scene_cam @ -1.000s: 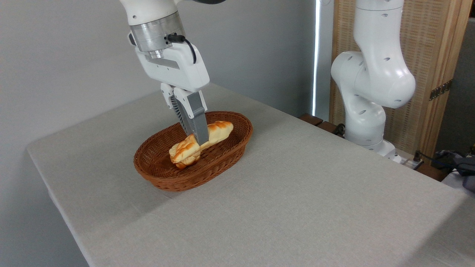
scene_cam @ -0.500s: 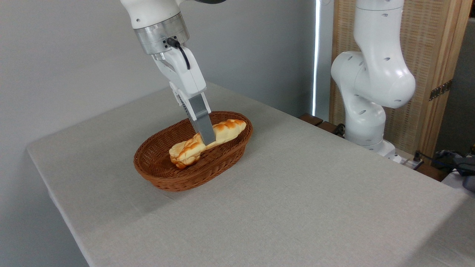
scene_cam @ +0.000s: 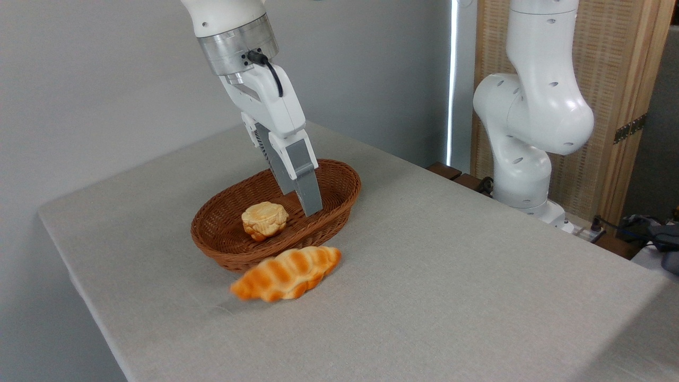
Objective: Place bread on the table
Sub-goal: 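Open the gripper and raise it away from the croissant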
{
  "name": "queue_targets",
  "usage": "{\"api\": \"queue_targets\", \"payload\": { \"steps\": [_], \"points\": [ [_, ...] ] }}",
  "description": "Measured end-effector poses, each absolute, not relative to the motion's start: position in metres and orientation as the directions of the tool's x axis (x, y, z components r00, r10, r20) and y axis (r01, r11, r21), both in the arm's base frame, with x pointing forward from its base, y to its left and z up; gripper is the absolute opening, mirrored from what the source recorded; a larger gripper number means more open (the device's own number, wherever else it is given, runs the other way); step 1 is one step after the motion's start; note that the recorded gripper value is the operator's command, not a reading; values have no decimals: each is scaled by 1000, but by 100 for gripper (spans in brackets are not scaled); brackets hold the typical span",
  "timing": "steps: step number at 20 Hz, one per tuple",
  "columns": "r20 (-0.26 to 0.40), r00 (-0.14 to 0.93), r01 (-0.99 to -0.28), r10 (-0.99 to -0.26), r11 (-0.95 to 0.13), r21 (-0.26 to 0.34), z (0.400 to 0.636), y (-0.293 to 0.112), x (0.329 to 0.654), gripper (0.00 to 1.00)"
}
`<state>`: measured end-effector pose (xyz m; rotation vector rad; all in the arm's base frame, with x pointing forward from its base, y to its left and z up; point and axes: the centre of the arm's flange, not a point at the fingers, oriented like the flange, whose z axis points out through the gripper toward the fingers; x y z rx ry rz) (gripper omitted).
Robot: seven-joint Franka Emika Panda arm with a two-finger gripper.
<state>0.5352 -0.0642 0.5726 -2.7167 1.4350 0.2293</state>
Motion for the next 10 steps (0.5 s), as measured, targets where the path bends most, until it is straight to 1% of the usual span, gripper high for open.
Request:
{"api": "queue_targets", "payload": {
  "steps": [5,10],
  "points": [
    [-157,561,-821,-812,-570,14,574,-60,535,100],
    [-137,591,-803,-795,-597,-3,588,-42,532,100]
  ]
}}
